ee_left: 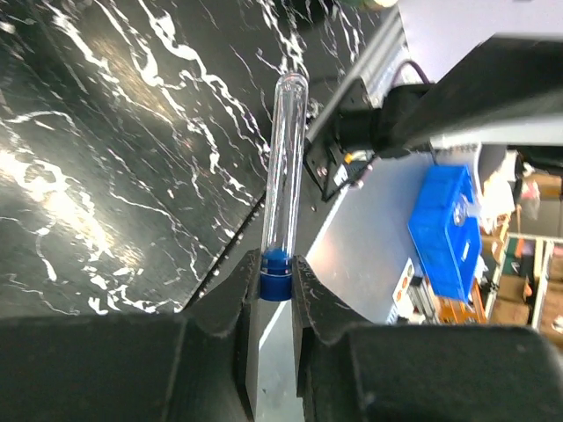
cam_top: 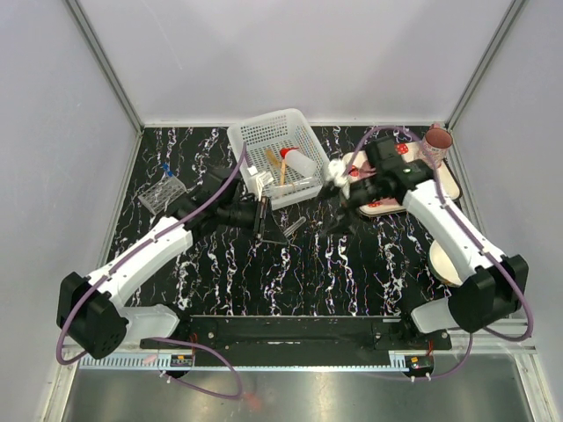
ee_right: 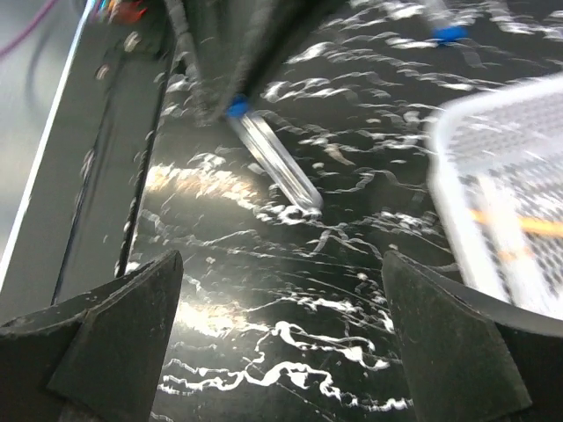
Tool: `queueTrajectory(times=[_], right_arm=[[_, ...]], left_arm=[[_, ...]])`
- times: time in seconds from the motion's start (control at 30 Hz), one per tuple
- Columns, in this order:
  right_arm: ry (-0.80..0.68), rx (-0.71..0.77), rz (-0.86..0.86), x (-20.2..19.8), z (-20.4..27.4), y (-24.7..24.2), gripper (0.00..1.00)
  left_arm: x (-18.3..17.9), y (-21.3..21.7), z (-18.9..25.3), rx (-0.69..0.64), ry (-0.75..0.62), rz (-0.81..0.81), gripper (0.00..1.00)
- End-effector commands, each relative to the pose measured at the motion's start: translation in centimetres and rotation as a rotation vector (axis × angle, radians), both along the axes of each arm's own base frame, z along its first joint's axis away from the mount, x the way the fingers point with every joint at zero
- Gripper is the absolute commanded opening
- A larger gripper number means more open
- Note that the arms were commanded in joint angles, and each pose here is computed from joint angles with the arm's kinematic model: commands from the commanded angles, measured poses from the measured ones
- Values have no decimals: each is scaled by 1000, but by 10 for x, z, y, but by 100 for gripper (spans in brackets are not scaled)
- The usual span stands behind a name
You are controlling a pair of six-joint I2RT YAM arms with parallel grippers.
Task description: Organize the chemistry lab equipment
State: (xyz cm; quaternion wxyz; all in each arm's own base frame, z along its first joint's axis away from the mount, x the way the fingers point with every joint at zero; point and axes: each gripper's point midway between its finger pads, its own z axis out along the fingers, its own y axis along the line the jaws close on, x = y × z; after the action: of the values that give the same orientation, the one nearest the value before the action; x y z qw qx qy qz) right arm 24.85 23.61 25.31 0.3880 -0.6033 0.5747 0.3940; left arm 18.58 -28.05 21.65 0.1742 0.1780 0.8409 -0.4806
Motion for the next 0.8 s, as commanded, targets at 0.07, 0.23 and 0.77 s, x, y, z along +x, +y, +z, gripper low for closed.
queueTrajectory(times=[0.07,0.23,0.77], right_arm=[[-182,-236,370,-62,-51,23,100],[-186,-253,387,-65,-50,35,96],[-110,-242,332,-73,-52,41,21]], left_arm=[[-34,-14,12,-84,16,-182,12],[-37,-18,5,-74,31,-198,12],[-32,-23,-10,-79,64,-157,14]])
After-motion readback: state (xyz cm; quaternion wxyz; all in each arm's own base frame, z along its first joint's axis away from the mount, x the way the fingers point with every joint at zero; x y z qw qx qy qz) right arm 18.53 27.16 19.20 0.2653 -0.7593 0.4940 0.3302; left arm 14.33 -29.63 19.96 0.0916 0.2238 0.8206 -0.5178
